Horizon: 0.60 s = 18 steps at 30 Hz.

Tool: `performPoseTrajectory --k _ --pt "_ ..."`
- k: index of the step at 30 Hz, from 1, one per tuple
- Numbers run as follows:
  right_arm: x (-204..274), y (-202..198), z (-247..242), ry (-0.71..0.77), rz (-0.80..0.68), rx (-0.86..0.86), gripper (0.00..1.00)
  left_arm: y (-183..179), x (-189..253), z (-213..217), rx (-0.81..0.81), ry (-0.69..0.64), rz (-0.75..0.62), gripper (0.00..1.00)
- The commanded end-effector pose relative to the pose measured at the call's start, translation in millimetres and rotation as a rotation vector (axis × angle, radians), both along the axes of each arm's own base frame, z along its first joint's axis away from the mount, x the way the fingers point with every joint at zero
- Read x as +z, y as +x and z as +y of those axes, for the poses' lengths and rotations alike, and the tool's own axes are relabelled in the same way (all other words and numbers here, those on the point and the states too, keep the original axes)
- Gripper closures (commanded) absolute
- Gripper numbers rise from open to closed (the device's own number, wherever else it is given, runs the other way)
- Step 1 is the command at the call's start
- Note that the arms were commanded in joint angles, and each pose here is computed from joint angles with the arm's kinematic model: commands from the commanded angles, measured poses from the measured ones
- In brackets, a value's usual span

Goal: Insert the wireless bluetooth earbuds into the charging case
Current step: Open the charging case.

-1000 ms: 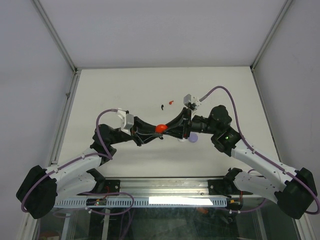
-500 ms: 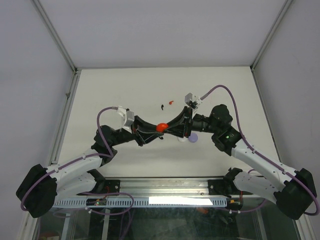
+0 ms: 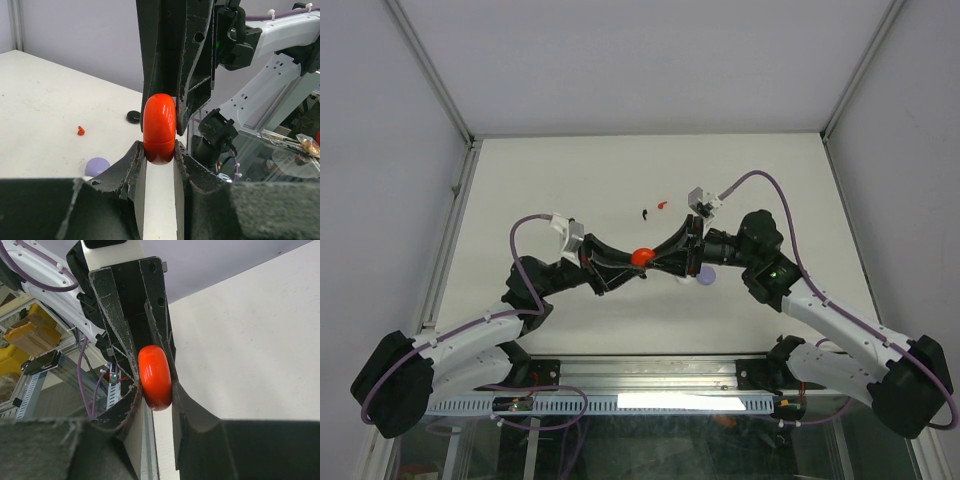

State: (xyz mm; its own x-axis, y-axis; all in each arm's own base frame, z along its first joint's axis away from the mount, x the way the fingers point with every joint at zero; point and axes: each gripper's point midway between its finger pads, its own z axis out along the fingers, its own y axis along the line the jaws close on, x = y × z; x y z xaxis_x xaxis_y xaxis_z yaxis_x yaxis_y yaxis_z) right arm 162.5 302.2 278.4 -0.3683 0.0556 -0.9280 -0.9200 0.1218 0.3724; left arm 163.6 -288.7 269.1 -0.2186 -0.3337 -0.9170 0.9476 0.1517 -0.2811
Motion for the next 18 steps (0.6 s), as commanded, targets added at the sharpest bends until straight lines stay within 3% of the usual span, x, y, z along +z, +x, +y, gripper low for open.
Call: performPoseTrajectory --k 1,3,4,5,8,12,14,18 --pt "34.1 30.2 -8.4 0.097 -0.107 -0.118 0.77 6.7 15.9 13.2 0.06 -0.061 -0.052 1.0" --pt "36.5 34.8 -4.6 0.116 -0.13 -0.116 0.77 4.4 16.1 10.9 0.038 -0.055 -0.053 1.0" --pt "33.4 19.6 -1.2 0.105 -0.208 -0.007 0.56 4.2 15.5 9.8 0.03 -0.052 -0.05 1.0" --pt "30.5 4.1 0.6 0.103 -0.244 0.095 0.51 3.8 15.1 8.7 0.022 -0.049 -0.04 1.0" --pt "29.8 1.3 2.2 0.115 -0.24 0.123 0.7 5.6 15.7 8.7 0.026 -0.056 -0.014 1.0" --pt "29.1 0.3 1.1 0.118 -0.239 0.117 0.93 8.6 19.5 13.8 0.062 -0.087 0.018 0.89" --pt "28.3 -1.1 0.8 0.117 -0.239 0.123 0.95 5.8 20.8 14.4 0.052 -0.092 0.018 0.88" --pt "28.0 -4.3 1.0 0.116 -0.239 0.147 0.89 1.9 20.6 13.1 0.027 -0.09 0.014 1.0"
